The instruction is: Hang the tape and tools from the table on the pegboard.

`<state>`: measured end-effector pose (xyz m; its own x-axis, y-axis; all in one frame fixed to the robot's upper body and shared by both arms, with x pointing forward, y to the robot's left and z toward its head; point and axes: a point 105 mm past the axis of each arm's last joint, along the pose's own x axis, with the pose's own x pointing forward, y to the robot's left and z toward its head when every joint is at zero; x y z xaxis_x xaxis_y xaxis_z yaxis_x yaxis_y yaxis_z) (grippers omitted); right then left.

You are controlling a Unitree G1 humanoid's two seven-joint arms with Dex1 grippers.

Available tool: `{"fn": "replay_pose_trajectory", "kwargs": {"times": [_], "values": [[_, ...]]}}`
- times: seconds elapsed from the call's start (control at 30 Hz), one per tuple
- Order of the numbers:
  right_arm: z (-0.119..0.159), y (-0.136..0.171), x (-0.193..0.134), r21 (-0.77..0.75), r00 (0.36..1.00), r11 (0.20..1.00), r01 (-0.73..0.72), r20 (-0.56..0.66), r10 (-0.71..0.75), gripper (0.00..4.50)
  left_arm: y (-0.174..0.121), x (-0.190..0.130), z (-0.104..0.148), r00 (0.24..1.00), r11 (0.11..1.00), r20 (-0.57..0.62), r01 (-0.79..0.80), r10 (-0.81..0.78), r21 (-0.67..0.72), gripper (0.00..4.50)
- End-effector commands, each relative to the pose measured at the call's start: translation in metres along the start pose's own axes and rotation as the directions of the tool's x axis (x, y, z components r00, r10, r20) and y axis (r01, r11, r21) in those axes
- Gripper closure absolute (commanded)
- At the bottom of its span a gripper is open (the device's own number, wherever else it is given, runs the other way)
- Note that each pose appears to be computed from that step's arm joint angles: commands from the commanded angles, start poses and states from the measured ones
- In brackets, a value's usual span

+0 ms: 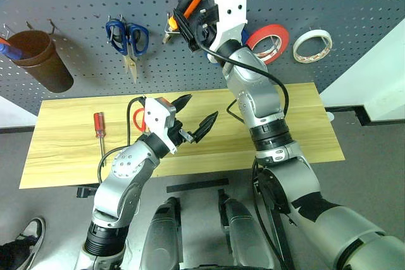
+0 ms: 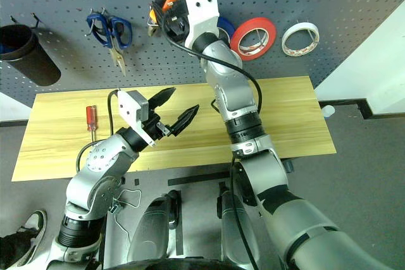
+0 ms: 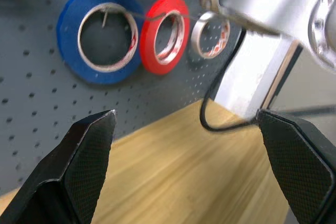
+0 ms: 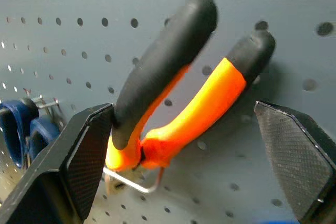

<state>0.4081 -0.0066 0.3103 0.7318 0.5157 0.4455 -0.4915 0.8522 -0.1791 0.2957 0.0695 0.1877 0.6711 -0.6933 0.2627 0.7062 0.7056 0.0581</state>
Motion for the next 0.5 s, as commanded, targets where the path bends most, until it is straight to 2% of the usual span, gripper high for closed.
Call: {"fn": "replay_pose_trajectory", "kwargs": {"times": [0.03,0.5], "values": [[0.014,-0.011,-0.008,-0.039,0.999,0.999,0.032,0.044,-0.030,0.03,0.001,0.002,0.010,0.999,0.999,0.045,0.026,-0.028,0.036,0.00],[0.008,-0.034,-0.024,-0.123,0.995,0.988,0.092,0.035,-0.088,0.03,0.017,0.024,0.016,0.992,0.993,0.100,0.071,-0.080,0.092,0.00]]}}
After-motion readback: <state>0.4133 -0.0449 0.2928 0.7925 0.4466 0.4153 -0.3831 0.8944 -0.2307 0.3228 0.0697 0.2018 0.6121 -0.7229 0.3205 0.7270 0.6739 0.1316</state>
